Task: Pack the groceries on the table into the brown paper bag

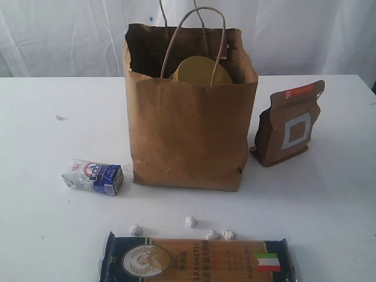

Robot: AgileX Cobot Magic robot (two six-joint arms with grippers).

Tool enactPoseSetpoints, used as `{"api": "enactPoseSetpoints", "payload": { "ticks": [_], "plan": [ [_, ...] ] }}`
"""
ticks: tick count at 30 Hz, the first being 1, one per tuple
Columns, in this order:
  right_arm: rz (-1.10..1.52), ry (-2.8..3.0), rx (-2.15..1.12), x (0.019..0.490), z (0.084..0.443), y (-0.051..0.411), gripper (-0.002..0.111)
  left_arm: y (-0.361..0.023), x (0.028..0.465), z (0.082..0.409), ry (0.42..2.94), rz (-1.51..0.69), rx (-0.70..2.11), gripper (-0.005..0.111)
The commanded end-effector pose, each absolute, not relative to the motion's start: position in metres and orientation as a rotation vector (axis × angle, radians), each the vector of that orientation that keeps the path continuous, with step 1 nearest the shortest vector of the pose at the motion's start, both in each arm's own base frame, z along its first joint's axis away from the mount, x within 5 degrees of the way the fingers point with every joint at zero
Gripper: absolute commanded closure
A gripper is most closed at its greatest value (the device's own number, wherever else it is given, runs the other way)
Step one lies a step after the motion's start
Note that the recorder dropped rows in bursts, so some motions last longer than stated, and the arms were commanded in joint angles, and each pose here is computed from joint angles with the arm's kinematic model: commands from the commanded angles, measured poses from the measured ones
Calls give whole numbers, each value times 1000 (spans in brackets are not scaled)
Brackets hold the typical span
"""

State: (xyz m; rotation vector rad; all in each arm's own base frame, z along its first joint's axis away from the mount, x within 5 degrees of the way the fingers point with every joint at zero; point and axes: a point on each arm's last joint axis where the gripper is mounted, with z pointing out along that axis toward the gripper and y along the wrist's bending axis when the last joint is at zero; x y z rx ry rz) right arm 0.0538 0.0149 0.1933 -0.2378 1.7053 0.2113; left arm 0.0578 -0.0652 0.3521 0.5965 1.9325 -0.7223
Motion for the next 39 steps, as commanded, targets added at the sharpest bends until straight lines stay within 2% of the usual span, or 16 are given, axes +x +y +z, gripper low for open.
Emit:
{"api": "enactPoseSetpoints", "payload": {
  "ticks": [1,11,13,18,22,24,26,30,31,32,35,39],
  "plan": [
    [208,1703,-235,54,192,15,108,-66,57,354,1918,-776,553,107],
    [208,1703,-235,54,192,15,108,-66,55,351,1936,-753,606,107],
    [208,1703,-235,54,192,15,108,-66,54,348,1965,-696,706,107],
    [208,1703,-235,54,192,15,108,-60,61,339,2252,-446,928,107],
    [208,1703,-235,54,192,15,108,-58,76,333,2378,-252,1039,106],
    [208,1703,-235,54,192,15,108,-55,86,330,2409,-134,1055,97],
    [208,1703,-235,54,192,15,108,-53,96,328,2417,-32,1039,81],
    [208,1703,-235,54,192,15,108,-49,116,329,2404,122,865,33],
    [208,1703,-235,54,192,15,108,-49,119,330,2389,148,845,24],
    [208,1703,-235,54,192,15,108,-50,124,330,2363,166,839,20],
    [208,1703,-235,54,192,15,108,-53,133,332,2308,189,833,24],
    [208,1703,-235,54,192,15,108,-56,146,316,2449,281,867,25]
  ]
}}
